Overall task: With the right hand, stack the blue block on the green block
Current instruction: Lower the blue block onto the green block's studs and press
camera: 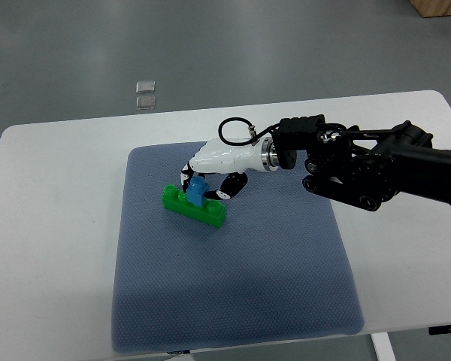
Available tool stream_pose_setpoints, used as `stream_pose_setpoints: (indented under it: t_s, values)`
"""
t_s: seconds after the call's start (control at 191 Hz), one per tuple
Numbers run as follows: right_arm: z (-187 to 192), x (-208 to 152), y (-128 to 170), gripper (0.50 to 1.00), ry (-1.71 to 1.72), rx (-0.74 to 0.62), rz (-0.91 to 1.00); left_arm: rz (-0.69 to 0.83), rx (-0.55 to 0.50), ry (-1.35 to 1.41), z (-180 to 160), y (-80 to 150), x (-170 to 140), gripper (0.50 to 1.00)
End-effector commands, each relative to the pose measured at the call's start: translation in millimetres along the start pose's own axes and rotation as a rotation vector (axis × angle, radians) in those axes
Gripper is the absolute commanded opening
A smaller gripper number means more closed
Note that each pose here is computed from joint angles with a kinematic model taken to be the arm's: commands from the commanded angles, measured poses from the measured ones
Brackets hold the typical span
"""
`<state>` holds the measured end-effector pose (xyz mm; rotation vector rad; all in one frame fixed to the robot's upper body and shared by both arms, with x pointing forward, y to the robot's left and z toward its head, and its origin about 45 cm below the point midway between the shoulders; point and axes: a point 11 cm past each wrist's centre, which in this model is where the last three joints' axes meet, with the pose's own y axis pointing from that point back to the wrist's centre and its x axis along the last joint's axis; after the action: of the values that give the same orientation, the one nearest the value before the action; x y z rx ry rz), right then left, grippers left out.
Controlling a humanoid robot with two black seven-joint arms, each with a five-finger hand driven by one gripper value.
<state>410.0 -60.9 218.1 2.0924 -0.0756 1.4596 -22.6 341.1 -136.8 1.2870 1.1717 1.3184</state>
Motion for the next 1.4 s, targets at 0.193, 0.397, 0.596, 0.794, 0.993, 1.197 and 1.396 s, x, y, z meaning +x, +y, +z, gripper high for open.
stream_pose_setpoints:
  t_s: [0.193,0.397,0.596,0.794,0.993,1.197,1.396]
  values:
    - [-1,0,-1,0.59,0.0,0.003,0.001,0.0,0.0,-0.001,0,0,0,1.0]
    - [-9,0,-7,0.59,0.003,0.023,-0.003,0.0,0.0,0.001,0,0,0,1.0]
    - [-10,-1,-8,0.59,0.005,0.024,-0.005,0.0,0.0,0.001,0,0,0,1.0]
    - [-7,-2,-7,0.59,0.024,0.015,-0.012,0.0,0.0,-0.001,0,0,0,1.0]
    - [-1,-7,-6,0.59,0.038,-0.002,-0.011,0.0,0.0,-0.001,0,0,0,1.0]
    - [-2,-8,-6,0.59,0.034,0.002,-0.01,0.0,0.0,-0.001,0,0,0,1.0]
    - [-10,-7,-12,0.592,0.035,0.022,-0.011,0.0,0.0,-0.001,0,0,0,1.0]
